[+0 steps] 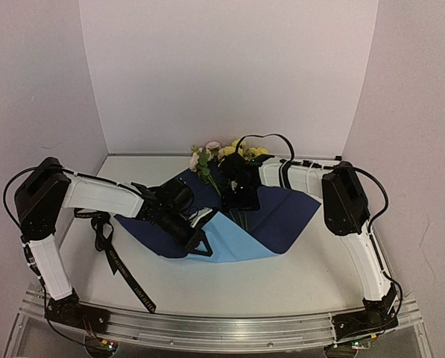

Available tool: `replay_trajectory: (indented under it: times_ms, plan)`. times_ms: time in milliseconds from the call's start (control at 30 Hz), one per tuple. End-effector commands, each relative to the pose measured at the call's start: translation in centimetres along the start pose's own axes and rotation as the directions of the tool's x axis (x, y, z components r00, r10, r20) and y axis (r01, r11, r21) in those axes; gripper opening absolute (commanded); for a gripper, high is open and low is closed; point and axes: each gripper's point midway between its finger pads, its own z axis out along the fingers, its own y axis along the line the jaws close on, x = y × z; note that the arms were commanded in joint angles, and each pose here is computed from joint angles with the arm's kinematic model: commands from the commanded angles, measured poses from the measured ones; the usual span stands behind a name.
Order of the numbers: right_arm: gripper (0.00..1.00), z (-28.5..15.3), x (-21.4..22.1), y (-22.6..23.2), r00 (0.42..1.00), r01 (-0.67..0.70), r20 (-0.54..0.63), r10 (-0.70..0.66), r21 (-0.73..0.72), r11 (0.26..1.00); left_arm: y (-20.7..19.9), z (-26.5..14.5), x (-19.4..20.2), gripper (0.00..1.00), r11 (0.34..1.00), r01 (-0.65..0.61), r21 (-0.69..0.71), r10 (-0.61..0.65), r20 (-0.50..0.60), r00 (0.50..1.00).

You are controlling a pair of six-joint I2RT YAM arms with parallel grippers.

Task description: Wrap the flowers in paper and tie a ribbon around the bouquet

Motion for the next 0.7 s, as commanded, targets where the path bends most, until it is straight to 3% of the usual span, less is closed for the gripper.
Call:
replay_trajectory:
  times_ms: [0, 667]
  plan:
    - [0.73, 0.3, 0.7, 1.1, 0.999, -0.022, -0.032, 0.021, -0.043, 0.999, -0.6, -0.6, -0.6, 0.07, 0.999, -0.040, -0.001, 0.040, 0.018, 0.999]
    - [0.70, -1.1, 0.0, 6.6, 0.994, -0.089, -0.078, 0.071, -0.251, 0.964, -1.1, -0.7, -1.0, 0.07, 0.998, -0.055, 0.013, 0.054, 0.035, 0.998]
